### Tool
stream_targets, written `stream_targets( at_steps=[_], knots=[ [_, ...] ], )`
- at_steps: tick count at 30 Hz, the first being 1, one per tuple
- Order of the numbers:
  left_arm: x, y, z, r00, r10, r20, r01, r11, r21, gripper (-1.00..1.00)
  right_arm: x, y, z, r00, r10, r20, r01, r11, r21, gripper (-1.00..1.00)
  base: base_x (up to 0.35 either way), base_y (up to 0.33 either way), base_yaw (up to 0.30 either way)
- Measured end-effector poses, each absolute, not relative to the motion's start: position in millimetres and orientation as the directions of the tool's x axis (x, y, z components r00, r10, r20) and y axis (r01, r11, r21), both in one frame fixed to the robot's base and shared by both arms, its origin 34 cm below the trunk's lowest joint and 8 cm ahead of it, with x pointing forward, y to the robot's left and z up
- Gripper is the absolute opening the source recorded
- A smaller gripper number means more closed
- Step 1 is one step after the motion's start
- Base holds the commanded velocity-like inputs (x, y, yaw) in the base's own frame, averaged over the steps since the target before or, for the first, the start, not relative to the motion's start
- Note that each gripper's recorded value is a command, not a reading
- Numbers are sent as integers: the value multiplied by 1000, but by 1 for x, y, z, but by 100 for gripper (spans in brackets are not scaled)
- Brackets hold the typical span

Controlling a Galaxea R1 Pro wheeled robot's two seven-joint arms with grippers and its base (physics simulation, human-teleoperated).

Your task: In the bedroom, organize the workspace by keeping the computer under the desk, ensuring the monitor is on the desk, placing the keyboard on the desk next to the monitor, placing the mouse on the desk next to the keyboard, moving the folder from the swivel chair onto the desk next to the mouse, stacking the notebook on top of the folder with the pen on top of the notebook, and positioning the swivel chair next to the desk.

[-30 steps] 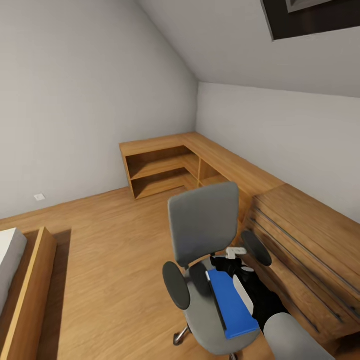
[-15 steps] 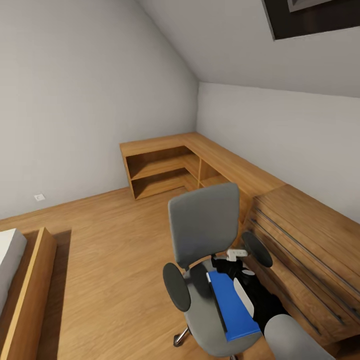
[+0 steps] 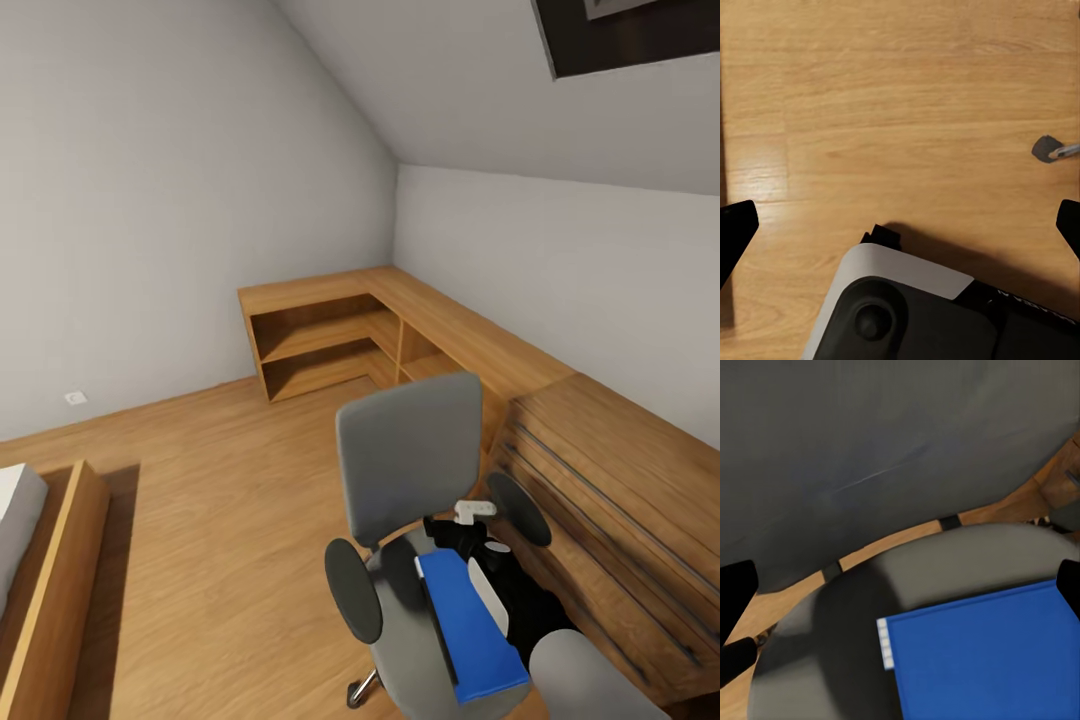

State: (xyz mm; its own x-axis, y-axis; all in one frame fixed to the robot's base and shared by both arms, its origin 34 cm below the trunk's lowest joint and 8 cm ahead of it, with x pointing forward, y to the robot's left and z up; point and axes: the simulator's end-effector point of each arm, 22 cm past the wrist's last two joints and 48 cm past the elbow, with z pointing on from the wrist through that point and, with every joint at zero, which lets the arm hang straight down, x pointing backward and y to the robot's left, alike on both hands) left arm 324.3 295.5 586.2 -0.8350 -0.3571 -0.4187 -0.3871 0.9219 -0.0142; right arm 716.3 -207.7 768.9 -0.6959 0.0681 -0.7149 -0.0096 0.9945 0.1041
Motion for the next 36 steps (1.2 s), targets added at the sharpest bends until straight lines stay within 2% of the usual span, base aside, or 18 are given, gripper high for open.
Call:
stream_targets(
  at_steps=[36],
  knots=[
    [331, 296, 563, -832, -360, -422, -392, 920, -13, 100, 725, -233, 747, -685, 63, -726, 21, 998, 67, 100, 8, 0, 0]
  ],
)
